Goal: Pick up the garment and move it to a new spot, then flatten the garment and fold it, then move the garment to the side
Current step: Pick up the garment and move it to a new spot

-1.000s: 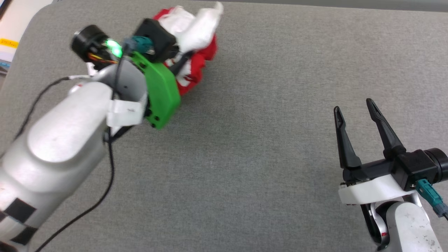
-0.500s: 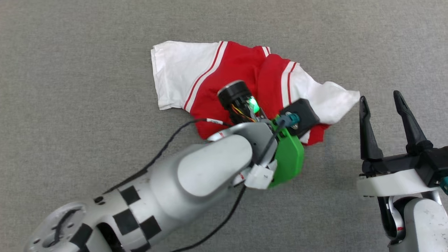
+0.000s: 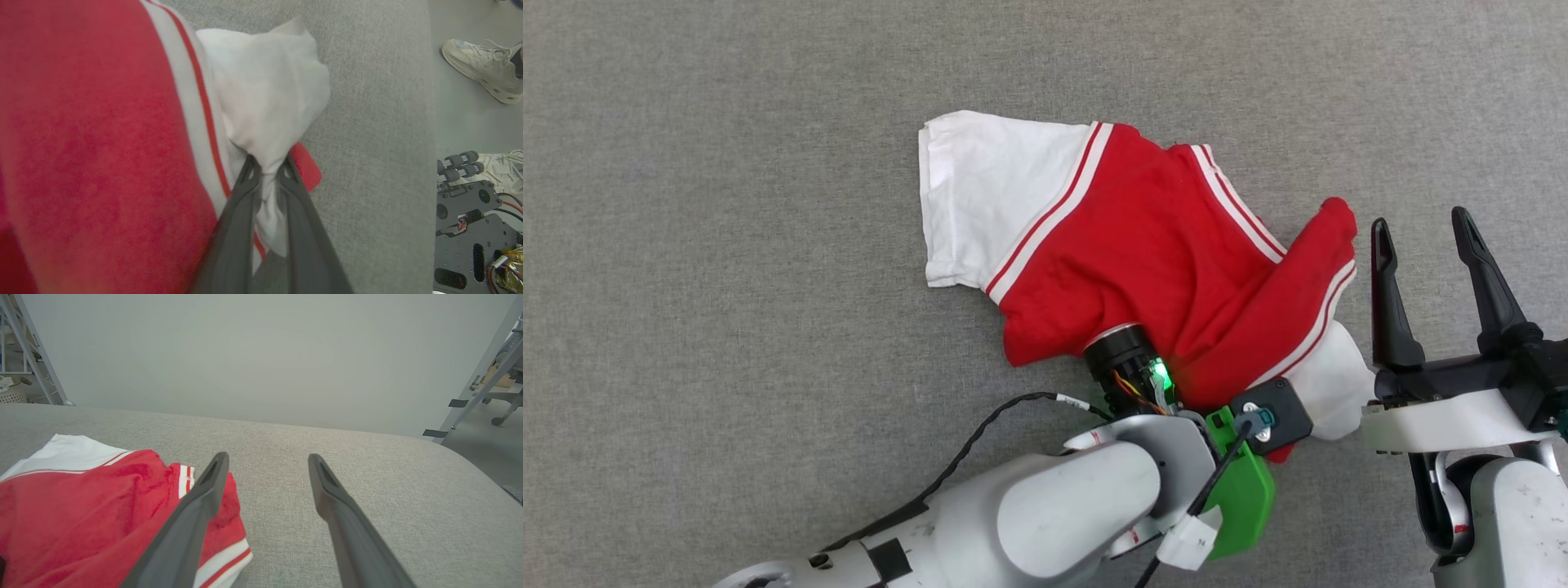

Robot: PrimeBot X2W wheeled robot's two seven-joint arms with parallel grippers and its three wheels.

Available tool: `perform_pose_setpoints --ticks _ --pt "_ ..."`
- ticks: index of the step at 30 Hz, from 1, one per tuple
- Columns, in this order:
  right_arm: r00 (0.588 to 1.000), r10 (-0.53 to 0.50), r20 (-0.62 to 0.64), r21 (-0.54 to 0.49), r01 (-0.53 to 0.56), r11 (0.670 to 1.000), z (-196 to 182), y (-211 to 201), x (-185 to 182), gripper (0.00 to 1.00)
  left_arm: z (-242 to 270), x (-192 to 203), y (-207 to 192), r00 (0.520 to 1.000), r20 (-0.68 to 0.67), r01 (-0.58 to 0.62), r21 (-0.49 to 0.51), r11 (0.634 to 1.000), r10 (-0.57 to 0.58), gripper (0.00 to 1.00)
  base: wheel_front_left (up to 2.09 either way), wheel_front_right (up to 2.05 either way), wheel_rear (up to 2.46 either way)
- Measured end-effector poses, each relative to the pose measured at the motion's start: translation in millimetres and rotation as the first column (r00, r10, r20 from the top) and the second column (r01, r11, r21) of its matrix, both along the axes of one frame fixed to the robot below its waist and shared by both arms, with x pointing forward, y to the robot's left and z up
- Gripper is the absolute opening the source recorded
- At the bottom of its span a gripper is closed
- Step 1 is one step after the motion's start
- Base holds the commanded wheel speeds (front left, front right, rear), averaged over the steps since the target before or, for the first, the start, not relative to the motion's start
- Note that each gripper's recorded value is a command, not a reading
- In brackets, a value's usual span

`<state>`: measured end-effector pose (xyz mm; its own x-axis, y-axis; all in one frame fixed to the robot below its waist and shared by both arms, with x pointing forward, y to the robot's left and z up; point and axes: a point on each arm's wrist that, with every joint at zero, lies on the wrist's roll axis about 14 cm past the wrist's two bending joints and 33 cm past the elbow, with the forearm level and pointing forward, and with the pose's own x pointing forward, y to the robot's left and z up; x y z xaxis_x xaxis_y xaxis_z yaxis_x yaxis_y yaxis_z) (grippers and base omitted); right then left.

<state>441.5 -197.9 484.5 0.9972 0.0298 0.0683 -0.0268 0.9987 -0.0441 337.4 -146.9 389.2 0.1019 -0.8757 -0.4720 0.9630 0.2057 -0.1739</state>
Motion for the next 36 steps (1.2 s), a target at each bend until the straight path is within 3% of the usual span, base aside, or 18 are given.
perform_pose_setpoints --ticks 1,5,10,14,17,21,24,33,36 --pt "1.0 -0.001 -0.001 0.0 0.001 1.0 0 0 0 1.0 1 1 0 1.0 0.008 -0.005 -0.013 1.0 0.006 1.0 0.0 0.0 0.0" --pt "1.0 0.001 0.009 0.003 -0.001 1.0 5 1 -2 1.0 17 6 -1 0.998 0.053 -0.023 -0.098 0.995 0.029 1.0 0.0 0.0 0.0" --pt "0.999 0.005 0.032 0.01 -0.005 1.0 15 3 -10 1.0 77 33 -4 0.978 0.164 -0.076 -0.304 0.95 0.13 1.0 0.0 0.0 0.0" --pt "0.998 0.023 0.052 0.019 -0.024 1.0 25 10 -18 1.0 123 59 9 0.923 0.247 -0.17 -0.428 0.888 0.296 1.0 0.0 0.0 0.0" --pt "0.997 0.036 0.075 0.034 -0.038 0.999 34 15 -22 1.0 149 83 37 0.848 0.29 -0.267 -0.49 0.83 0.444 1.0 0.0 0.0 0.0" --pt "0.993 0.052 0.11 0.055 -0.058 0.997 47 21 -25 1.0 165 114 98 0.695 0.336 -0.428 -0.519 0.74 0.636 1.0 0.0 0.0 0.0" --pt "0.988 0.071 0.134 0.057 -0.079 0.995 55 28 -27 1.0 168 125 150 0.571 0.325 -0.549 -0.531 0.645 0.754 1.0 0.0 0.0 0.0" --pt "0.979 0.117 0.169 0.049 -0.127 0.991 69 44 -37 1.0 176 108 305 0.122 0.311 -0.76 -0.582 0.29 0.943 1.0 0.0 0.0 0.0" --pt "0.976 0.127 0.175 0.059 -0.139 0.989 71 48 -40 1.0 172 91 341 0.009 0.301 -0.789 -0.584 0.192 0.954 1.0 0.0 0.0 0.0"
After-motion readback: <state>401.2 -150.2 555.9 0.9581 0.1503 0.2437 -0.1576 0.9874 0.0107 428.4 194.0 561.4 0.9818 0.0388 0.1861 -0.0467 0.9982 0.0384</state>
